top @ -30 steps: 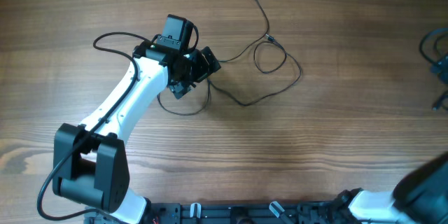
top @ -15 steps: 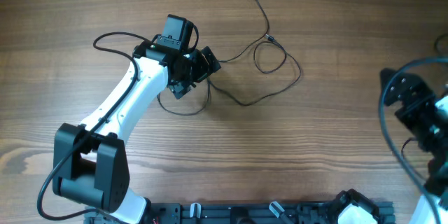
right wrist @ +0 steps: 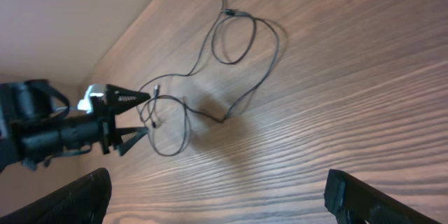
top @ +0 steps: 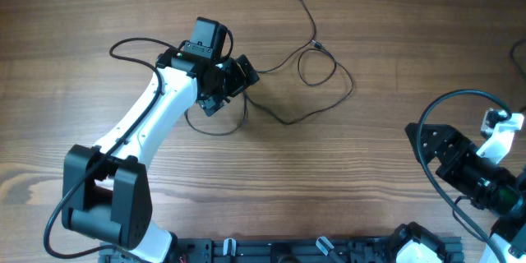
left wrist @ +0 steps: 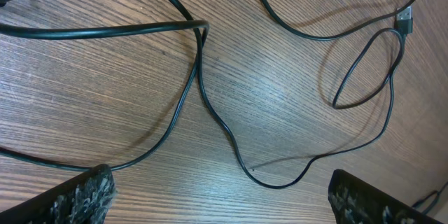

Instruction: Untangle cables

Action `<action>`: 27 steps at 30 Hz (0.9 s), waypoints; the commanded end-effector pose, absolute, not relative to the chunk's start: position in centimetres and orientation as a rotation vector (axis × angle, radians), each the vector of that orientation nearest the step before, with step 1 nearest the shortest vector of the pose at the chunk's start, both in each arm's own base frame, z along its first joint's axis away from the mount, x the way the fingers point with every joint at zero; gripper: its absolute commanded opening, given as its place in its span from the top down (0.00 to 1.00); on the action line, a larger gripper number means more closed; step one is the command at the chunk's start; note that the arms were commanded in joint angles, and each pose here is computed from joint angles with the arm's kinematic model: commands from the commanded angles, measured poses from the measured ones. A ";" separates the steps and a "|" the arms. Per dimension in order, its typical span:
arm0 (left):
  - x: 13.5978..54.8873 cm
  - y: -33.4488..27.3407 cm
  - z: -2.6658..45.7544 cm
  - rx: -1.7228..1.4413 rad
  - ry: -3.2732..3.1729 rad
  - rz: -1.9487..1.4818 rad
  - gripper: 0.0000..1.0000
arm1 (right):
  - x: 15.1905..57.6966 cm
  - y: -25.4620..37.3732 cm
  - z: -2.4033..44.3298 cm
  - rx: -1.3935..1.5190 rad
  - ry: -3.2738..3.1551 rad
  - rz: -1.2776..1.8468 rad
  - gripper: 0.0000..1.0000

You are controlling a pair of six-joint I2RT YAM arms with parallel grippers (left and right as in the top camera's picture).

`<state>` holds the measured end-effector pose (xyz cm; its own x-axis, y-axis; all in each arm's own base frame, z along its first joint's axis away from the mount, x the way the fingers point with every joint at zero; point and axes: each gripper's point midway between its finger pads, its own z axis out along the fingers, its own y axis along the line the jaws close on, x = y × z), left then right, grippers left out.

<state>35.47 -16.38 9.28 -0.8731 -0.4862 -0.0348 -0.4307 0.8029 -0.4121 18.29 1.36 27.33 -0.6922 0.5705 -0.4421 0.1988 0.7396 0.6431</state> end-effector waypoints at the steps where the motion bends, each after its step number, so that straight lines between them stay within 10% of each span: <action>1: 35.3 -16.3 8.8 -0.713 2.862 -0.580 0.00 | 18.0 3.5 28.7 0.456 2.253 0.879 0.00; 16: 35.3 -16.3 8.8 -0.713 2.862 -0.580 0.00 | 11.9 8.7 24.2 -0.266 2.632 0.742 0.00; 27: 35.3 -16.3 8.8 -0.713 2.862 -0.580 0.00 | 16.7 9.0 25.9 0.110 2.516 0.825 0.00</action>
